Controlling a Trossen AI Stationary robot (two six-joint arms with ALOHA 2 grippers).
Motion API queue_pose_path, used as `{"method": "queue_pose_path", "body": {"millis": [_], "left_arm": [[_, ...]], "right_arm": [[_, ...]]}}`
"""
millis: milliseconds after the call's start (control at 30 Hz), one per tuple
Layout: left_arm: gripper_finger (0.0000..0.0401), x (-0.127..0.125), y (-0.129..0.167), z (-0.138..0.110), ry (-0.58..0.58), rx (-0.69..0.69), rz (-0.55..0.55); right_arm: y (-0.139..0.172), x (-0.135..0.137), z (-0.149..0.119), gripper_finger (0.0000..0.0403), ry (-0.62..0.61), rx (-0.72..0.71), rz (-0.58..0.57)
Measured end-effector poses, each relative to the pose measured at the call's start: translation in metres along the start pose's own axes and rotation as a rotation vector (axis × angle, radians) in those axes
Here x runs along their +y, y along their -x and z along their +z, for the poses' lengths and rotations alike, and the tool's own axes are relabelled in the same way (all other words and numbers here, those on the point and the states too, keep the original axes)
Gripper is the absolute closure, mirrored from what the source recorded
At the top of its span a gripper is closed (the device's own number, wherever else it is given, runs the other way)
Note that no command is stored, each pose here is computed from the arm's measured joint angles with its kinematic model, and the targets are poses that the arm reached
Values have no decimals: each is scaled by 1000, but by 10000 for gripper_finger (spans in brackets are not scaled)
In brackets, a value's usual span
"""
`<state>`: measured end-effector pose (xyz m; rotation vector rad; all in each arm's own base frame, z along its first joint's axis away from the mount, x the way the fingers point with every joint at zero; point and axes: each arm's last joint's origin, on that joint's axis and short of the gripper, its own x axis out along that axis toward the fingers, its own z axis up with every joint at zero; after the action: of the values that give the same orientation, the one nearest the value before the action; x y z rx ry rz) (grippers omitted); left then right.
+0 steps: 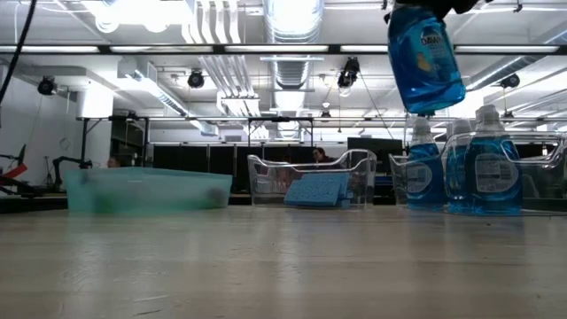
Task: Pick & Place Kitchen Sink Supplies
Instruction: Put the blue dishwashing liquid bottle into the right transparent bin
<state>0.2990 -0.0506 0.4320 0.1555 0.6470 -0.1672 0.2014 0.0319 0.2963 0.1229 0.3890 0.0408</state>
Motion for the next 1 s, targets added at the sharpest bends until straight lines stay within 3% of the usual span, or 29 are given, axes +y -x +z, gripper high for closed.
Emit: {"method": "queue_pose_path", "body": {"millis": [267, 533, 767, 1000], "left_arm": [[184, -4, 21, -48, 63, -121, 24], [184, -8, 38, -103, 146, -234, 42], [184, -12, 48, -136, 167, -369, 36], [184, -14, 45, -163, 182, -390, 43]], "right_arm": [[31, -7, 3, 261, 3, -67, -150], [44, -16, -8, 260, -22, -54, -379], [48, -21, -26, 259, -56, -85, -424], [55, -27, -43, 258, -108, -125, -522]]}}
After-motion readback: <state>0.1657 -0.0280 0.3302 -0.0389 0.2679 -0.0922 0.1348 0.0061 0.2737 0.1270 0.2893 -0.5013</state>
